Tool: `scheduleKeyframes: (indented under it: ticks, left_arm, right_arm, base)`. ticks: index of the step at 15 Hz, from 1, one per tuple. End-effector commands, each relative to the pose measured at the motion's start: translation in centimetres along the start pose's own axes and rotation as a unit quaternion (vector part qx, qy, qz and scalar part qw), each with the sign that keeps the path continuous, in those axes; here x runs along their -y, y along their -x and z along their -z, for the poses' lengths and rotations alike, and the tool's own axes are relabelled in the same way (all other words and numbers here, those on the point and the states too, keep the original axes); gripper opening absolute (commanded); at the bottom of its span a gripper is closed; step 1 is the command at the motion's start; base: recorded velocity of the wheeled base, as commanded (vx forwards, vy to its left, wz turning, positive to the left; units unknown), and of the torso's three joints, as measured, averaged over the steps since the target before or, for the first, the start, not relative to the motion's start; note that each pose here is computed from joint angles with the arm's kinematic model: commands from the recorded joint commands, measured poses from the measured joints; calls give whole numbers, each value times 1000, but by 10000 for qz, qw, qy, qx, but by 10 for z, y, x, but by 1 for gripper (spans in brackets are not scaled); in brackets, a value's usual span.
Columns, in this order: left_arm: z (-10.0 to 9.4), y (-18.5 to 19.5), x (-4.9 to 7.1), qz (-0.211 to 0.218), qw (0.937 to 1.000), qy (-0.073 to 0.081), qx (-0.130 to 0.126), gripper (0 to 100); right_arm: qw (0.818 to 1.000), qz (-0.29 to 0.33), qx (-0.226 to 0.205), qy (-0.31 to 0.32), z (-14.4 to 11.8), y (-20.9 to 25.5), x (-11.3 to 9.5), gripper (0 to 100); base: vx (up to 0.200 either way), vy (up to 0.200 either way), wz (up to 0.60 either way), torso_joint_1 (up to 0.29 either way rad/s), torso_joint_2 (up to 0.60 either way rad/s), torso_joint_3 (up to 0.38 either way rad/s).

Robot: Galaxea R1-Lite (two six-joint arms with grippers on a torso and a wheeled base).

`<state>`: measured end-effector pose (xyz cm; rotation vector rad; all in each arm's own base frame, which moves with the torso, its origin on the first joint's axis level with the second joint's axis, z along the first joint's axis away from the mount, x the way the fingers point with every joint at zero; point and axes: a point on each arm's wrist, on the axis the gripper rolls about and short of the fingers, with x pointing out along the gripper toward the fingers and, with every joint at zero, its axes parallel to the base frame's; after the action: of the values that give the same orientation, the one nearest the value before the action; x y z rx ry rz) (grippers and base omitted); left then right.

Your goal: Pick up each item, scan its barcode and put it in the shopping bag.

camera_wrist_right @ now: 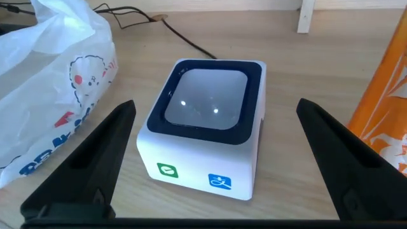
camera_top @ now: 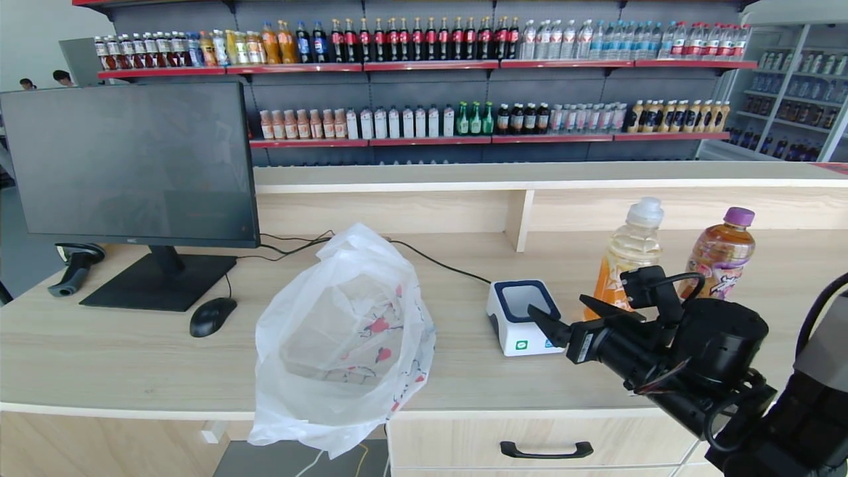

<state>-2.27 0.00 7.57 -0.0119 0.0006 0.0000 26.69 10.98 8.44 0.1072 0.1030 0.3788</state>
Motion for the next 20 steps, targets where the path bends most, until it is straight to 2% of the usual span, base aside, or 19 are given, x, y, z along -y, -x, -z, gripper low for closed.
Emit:
scheduleKeyframes:
  ticks: [1, 6, 13, 20]
  left_arm:
    - [0, 0, 0, 0, 10000, 2, 3, 100]
    - [0, 0, 0, 0, 10000, 2, 3, 100]
    - [0, 0, 0, 0, 10000, 2, 3, 100]
    - [0, 0, 0, 0, 10000, 2, 3, 100]
  right_arm:
    - [10000, 21, -65, 1, 5, -6, 1, 100]
    - [9999, 85, -88, -4, 8, -10, 5, 100]
    - [9989, 453, -81, -31, 7, -7, 27, 100]
    - [9983, 574, -129, -14, 5, 5, 33, 100]
  base:
    - [0, 0, 0, 0, 0, 0]
    - [0, 0, 0, 0, 0, 0]
    - [0, 0, 0, 0, 0, 0]
    - [0, 0, 0, 0, 0, 0]
